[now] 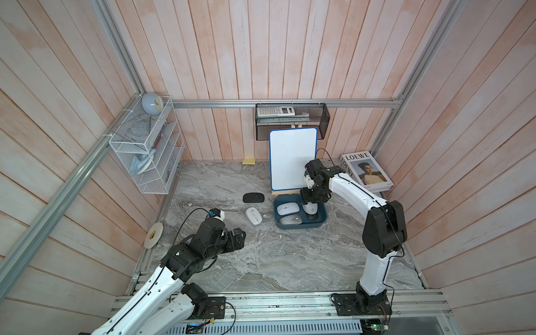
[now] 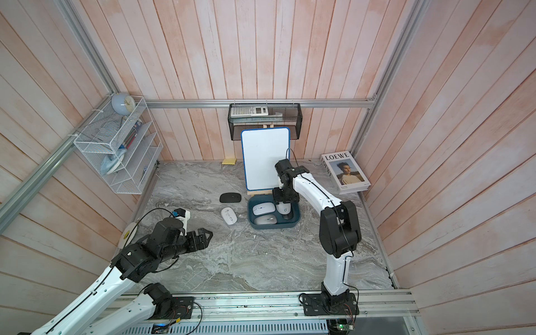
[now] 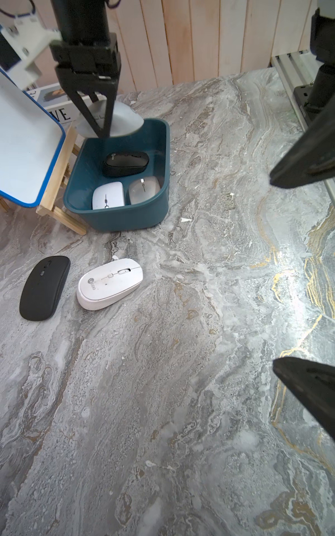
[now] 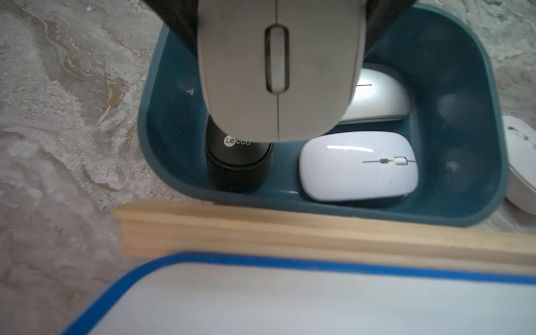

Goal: Put the mouse in the storage box
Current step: Place the mouse in the storage box, then pick up the mouse from the center of the board.

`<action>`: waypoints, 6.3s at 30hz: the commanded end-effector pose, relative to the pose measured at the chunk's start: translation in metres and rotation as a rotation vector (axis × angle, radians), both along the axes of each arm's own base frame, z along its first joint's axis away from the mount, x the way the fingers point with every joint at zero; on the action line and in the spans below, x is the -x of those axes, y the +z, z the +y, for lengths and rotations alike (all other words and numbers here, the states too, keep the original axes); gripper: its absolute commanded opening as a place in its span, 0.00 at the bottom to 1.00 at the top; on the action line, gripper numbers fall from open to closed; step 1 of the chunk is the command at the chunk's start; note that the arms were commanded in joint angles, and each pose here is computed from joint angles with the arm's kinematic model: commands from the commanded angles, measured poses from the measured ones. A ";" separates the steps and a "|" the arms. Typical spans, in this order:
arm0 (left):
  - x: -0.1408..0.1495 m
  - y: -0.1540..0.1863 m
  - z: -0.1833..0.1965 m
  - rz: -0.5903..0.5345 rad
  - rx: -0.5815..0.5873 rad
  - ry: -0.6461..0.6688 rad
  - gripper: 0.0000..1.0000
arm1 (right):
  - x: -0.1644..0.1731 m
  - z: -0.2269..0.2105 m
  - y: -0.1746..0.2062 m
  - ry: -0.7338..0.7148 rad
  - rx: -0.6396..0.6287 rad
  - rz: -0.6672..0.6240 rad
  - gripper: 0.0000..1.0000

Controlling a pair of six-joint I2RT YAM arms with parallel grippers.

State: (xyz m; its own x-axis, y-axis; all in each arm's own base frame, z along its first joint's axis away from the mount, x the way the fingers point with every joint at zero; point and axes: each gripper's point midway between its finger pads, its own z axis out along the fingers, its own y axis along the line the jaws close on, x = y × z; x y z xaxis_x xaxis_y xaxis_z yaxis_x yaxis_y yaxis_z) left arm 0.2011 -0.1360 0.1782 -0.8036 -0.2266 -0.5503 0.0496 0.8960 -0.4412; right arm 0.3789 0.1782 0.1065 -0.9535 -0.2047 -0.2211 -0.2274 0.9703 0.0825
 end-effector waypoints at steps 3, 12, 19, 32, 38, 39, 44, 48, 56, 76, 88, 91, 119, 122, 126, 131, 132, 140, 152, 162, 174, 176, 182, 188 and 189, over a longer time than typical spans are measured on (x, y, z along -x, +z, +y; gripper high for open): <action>0.001 -0.005 0.001 0.004 -0.011 0.001 0.96 | 0.028 -0.003 -0.023 0.157 0.032 0.089 0.51; 0.002 -0.004 0.001 0.009 -0.012 -0.002 0.96 | 0.038 -0.001 -0.042 0.306 0.048 0.072 0.55; 0.001 -0.006 0.000 0.017 -0.020 -0.003 0.96 | 0.047 0.010 -0.052 0.418 0.036 0.073 0.56; 0.001 -0.007 -0.001 0.021 -0.020 -0.008 0.96 | 0.052 0.005 -0.060 0.421 0.071 0.104 0.76; 0.001 -0.006 -0.001 0.020 -0.018 -0.007 0.96 | 0.044 0.008 -0.035 0.379 0.049 0.035 0.83; 0.001 -0.005 -0.001 0.020 -0.018 -0.008 0.96 | 0.042 0.009 -0.027 0.368 0.037 0.016 0.83; 0.000 -0.004 0.002 0.015 -0.029 0.004 0.96 | 0.034 0.020 0.026 0.332 -0.056 -0.138 0.83; -0.009 -0.005 0.007 0.023 -0.060 0.043 0.97 | 0.036 0.021 0.060 0.277 -0.130 -0.261 0.83; -0.053 -0.017 -0.025 0.096 -0.052 0.068 0.96 | 0.067 0.020 0.092 0.113 -0.368 -0.417 0.83; -0.178 -0.094 -0.050 0.226 -0.212 0.338 1.00 | 0.140 0.007 0.096 0.080 -0.528 -0.467 0.81; -0.204 -0.131 -0.052 0.292 -0.177 0.437 1.00 | 0.146 0.013 0.089 0.113 -0.541 -0.432 0.82; -0.206 -0.141 -0.055 0.318 -0.183 0.430 1.00 | 0.146 0.012 0.087 0.110 -0.535 -0.430 0.81; -0.159 -0.169 -0.060 0.380 -0.349 0.309 0.51 | 0.138 0.015 0.077 0.068 -0.523 -0.413 0.81; -0.161 -0.163 -0.064 0.367 -0.340 0.276 0.42 | 0.138 0.014 0.076 0.063 -0.523 -0.413 0.81; -0.160 -0.146 -0.065 0.319 -0.327 0.226 0.42 | 0.138 0.013 0.073 0.059 -0.512 -0.410 0.81; -0.160 -0.080 -0.083 0.127 -0.263 0.026 0.41 | 0.137 0.015 0.069 0.027 -0.526 -0.378 0.81; -0.157 -0.063 -0.088 0.077 -0.262 -0.037 0.41 | 0.137 0.017 0.069 0.019 -0.540 -0.367 0.81; -0.088 0.073 -0.117 -0.313 -0.169 -0.523 0.41 | 0.135 0.051 0.114 -0.012 -0.767 -0.287 0.81; -0.023 0.108 -0.109 -0.633 -0.215 -0.879 0.44 | 0.157 0.105 0.202 0.065 -0.994 -0.310 0.81; -0.009 0.099 -0.115 -0.643 -0.170 -0.955 0.48 | 0.163 0.151 0.206 0.091 -0.978 -0.260 0.81; -0.013 0.088 -0.116 -0.623 -0.183 -0.951 0.44 | 0.166 0.183 0.181 0.099 -0.978 -0.130 0.67; -0.012 0.086 -0.115 -0.618 -0.184 -0.953 0.44 | 0.168 0.185 0.179 0.101 -0.977 -0.121 0.66; -0.012 0.082 -0.116 -0.609 -0.187 -0.959 0.43 | 0.174 0.195 0.173 0.118 -0.974 -0.090 0.61; -0.012 0.079 -0.115 -0.602 -0.190 -0.959 0.42 | 0.176 0.197 0.173 0.132 -0.965 -0.096 0.49; -0.013 0.079 -0.115 -0.602 -0.189 -0.957 0.42 | 0.176 0.196 0.174 0.132 -0.966 -0.100 0.47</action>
